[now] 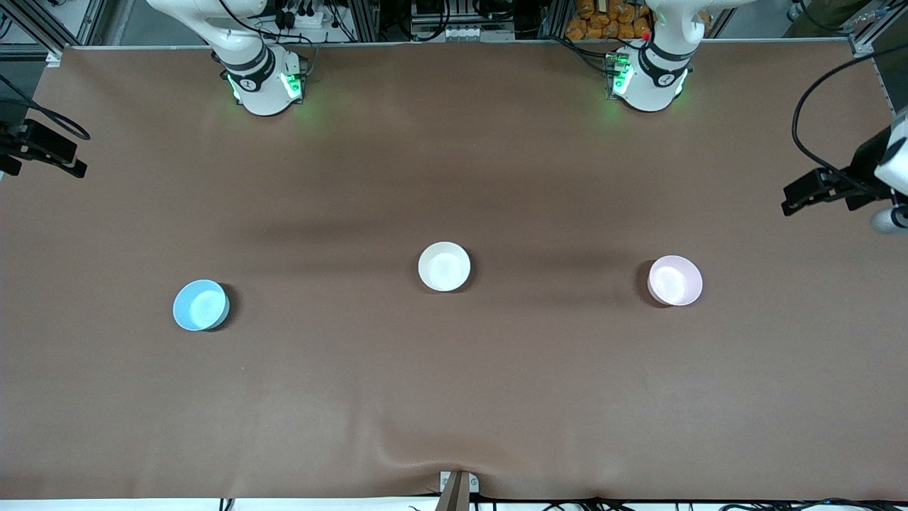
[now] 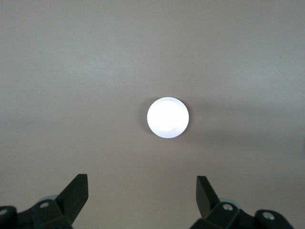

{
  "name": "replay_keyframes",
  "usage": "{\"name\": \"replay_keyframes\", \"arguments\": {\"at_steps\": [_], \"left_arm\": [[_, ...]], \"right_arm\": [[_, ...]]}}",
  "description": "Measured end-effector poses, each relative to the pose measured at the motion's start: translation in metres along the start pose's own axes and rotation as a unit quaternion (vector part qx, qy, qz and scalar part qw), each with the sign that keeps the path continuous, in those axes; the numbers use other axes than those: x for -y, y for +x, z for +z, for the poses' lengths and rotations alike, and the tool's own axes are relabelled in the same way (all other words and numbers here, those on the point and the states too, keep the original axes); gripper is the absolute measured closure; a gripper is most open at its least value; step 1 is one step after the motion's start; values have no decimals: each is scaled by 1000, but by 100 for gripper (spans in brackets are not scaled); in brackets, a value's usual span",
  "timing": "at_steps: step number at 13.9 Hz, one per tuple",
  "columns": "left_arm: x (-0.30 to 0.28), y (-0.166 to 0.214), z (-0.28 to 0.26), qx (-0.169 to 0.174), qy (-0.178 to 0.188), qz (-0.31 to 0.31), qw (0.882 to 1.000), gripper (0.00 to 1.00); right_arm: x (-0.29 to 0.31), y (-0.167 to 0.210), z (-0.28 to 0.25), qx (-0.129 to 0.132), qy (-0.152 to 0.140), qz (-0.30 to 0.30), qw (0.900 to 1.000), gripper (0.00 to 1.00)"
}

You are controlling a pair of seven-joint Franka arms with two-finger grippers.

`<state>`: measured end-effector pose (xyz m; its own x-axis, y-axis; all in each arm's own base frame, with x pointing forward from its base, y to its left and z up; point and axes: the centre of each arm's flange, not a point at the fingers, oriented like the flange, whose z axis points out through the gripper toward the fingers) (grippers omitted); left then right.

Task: Stack pink and blue bowls on white bowl
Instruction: 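Move the left gripper toward the pale pink bowl, then lower the left gripper and grasp the pink bowl's rim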

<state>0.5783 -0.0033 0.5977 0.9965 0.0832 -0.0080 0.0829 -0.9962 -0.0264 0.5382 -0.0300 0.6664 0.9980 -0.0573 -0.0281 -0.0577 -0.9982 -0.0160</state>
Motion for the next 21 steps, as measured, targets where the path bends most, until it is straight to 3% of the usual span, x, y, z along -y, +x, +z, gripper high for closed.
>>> {"name": "replay_keyframes", "arguments": {"at_steps": [11,16,21], "left_arm": [[18,25,91,18,-2,-15,1000,0],[16,31,157,5,-6,-13,1000,0],[21,38,217,23,-9,-18,1000,0]], "right_arm": [[0,0,0,0,0,0,1000,0],[0,0,0,0,0,0,1000,0],[0,0,0,0,0,0,1000,0]]}}
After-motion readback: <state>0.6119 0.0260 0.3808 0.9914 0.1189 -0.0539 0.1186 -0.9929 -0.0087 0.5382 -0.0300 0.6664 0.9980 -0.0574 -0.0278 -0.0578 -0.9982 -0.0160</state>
